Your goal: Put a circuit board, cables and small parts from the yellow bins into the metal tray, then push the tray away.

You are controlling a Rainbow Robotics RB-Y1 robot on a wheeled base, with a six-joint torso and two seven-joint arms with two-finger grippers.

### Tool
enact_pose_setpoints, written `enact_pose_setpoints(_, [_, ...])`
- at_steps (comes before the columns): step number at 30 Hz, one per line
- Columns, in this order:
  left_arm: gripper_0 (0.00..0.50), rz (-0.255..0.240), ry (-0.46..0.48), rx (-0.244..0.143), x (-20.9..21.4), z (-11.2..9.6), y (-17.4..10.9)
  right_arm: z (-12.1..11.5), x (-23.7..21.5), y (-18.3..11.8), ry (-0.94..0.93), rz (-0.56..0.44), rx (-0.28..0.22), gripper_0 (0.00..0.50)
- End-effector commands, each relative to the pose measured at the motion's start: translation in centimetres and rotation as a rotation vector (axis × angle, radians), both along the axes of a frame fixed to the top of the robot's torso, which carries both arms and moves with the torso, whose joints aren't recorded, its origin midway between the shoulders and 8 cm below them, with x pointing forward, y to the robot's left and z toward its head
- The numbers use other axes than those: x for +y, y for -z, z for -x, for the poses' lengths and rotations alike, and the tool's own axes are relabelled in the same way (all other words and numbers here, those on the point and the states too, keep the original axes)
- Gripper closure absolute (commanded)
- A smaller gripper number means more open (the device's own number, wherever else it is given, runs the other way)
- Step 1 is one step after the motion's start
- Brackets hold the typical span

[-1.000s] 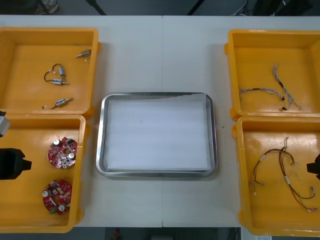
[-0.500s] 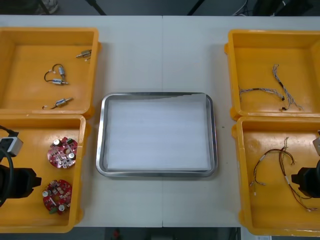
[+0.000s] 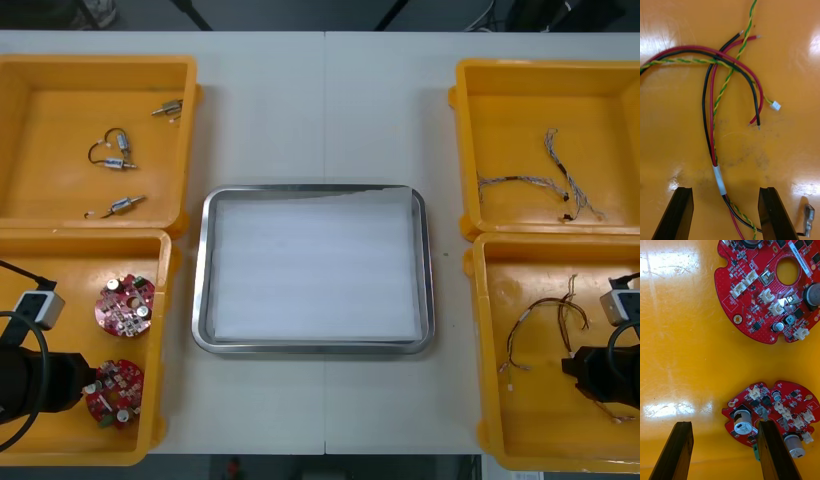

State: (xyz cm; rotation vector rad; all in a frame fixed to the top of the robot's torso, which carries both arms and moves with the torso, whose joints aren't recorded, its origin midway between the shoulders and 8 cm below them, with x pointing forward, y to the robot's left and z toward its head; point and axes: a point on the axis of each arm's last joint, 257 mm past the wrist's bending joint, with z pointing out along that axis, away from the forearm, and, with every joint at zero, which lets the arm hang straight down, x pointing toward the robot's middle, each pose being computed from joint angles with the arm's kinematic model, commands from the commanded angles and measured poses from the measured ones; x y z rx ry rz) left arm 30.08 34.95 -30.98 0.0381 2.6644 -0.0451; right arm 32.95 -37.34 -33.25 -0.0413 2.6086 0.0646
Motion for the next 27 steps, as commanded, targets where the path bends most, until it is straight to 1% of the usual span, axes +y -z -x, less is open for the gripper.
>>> enact_pose_setpoints(1, [0.0,0.016,-0.055,0.024,0.4,1.3,1.9,0.6,-0.2,0.7,-0.07,0.057,0.02,0.0])
enact_pose_setpoints(3, [0.0,0.012,-0.055,0.025,0.5,1.4,2.2,0.8,-0.3,1.1,-0.072,0.06,0.029,0.0])
enact_pose_setpoints(6, [0.0,0.013,-0.053,0.033,0.3,1.6,2.6,0.7,-0.3,1.9,-0.074,0.056,0.025,0.0])
enact_pose_setpoints(9, [0.0,0.017,-0.05,0.034,0.1,1.7,3.0,0.6,-0.3,2.4,-0.081,0.058,0.023,0.0])
enact_pose_setpoints(12, [0.0,0.026,-0.048,0.021,-0.1,1.5,3.5,0.7,-0.4,2.4,-0.088,0.065,0.027,0.0])
enact_pose_setpoints(13, [0.0,0.029,-0.048,0.017,-0.1,1.4,3.8,0.8,-0.4,2.5,-0.09,0.068,0.032,0.016])
enact_pose_setpoints(14, [0.0,0.033,-0.047,0.013,-0.1,1.3,3.9,0.9,-0.4,2.5,-0.092,0.069,0.036,0.09])
enact_pose_setpoints(15, [0.0,0.034,-0.05,0.013,-0.1,1.3,3.9,1.0,-0.3,2.6,-0.093,0.067,0.04,0.139])
enact_pose_setpoints(16, [0.0,0.031,-0.048,0.015,0.0,1.4,4.0,1.0,-0.4,2.6,-0.092,0.068,0.041,0.282])
enact_pose_setpoints(17, [0.0,0.031,-0.049,0.016,0.0,1.4,4.0,1.1,-0.4,2.6,-0.093,0.066,0.043,0.389])
enact_pose_setpoints(18, [0.0,0.032,-0.049,0.018,-0.1,1.4,4.1,1.1,-0.4,2.6,-0.093,0.066,0.043,0.429])
enact_pose_setpoints(19, [0.0,0.031,-0.048,0.02,-0.1,1.5,4.1,1.1,-0.2,2.6,-0.09,0.06,0.044,0.5])
enact_pose_setpoints(22, [0.0,0.035,-0.05,0.024,-0.2,1.6,4.3,1.2,-0.2,2.6,-0.093,0.058,0.047,0.5])
enact_pose_setpoints(27, [0.0,0.043,-0.05,0.027,-0.4,1.7,4.3,0.5,-0.1,1.1,-0.1,0.061,0.02,0.5])
